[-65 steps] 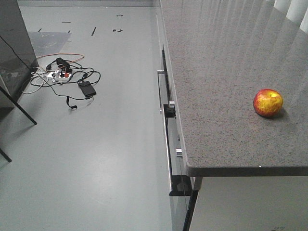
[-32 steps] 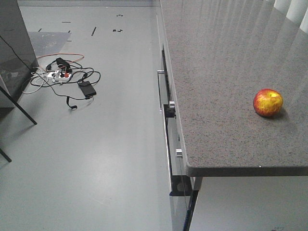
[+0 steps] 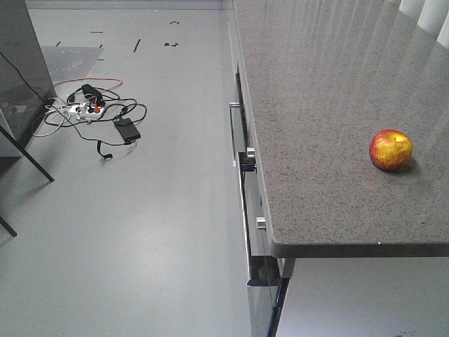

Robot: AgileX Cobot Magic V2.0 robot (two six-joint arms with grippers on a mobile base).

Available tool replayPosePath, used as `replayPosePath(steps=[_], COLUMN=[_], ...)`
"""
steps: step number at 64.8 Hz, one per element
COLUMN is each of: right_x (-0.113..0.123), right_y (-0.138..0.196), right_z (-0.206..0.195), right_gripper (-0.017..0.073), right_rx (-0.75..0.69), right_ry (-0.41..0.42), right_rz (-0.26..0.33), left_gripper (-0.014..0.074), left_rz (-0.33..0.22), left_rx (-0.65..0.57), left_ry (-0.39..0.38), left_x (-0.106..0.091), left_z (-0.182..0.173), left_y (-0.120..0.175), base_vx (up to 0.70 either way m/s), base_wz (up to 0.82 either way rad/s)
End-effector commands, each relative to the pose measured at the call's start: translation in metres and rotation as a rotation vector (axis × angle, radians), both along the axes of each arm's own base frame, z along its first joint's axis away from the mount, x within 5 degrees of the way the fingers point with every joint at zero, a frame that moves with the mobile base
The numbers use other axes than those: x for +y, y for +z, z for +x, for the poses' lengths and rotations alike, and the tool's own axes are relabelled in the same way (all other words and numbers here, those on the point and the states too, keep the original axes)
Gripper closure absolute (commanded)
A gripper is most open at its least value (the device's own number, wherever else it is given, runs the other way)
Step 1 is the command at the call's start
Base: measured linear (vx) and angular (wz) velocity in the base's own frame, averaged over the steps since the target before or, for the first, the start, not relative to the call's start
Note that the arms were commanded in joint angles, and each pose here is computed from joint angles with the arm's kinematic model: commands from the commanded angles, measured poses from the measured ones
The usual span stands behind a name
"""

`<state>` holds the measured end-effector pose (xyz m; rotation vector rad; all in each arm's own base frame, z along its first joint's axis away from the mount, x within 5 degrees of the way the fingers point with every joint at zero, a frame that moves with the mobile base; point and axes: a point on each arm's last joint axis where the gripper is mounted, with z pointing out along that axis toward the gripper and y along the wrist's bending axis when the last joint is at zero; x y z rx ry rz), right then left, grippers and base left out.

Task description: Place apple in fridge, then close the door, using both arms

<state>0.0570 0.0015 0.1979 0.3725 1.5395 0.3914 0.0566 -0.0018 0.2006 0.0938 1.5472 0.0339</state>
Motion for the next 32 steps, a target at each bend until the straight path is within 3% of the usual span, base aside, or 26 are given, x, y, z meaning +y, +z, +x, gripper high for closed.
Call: replayPosePath(steps=[1, 19, 32], right_x=[-0.002, -0.001, 0.001], right_y=[0.007, 0.014, 0.035], right_z=[-0.001, -0.002, -0.007], right_gripper=[0.0562, 0.0537, 0.0432], right_rx=[-0.083, -0.067, -0.099], right_ry=[-0.026, -0.009, 0.003], right_rz=[0.025, 0.015, -0.032], left_gripper=[0.06, 0.06, 0.06], left_rz=[-0.018, -0.018, -0.018], left_rx=[-0.103, -0.103, -0.103], left_ry=[-0.02, -0.02, -0.02], left_x=[-0.001, -0.001, -0.001], left_z=[-0.003, -0.003, -0.003], left_y=[0.014, 0.014, 0.014], base_vx=[0.0, 0.0, 0.0], base_wz=[0.0, 0.0, 0.0])
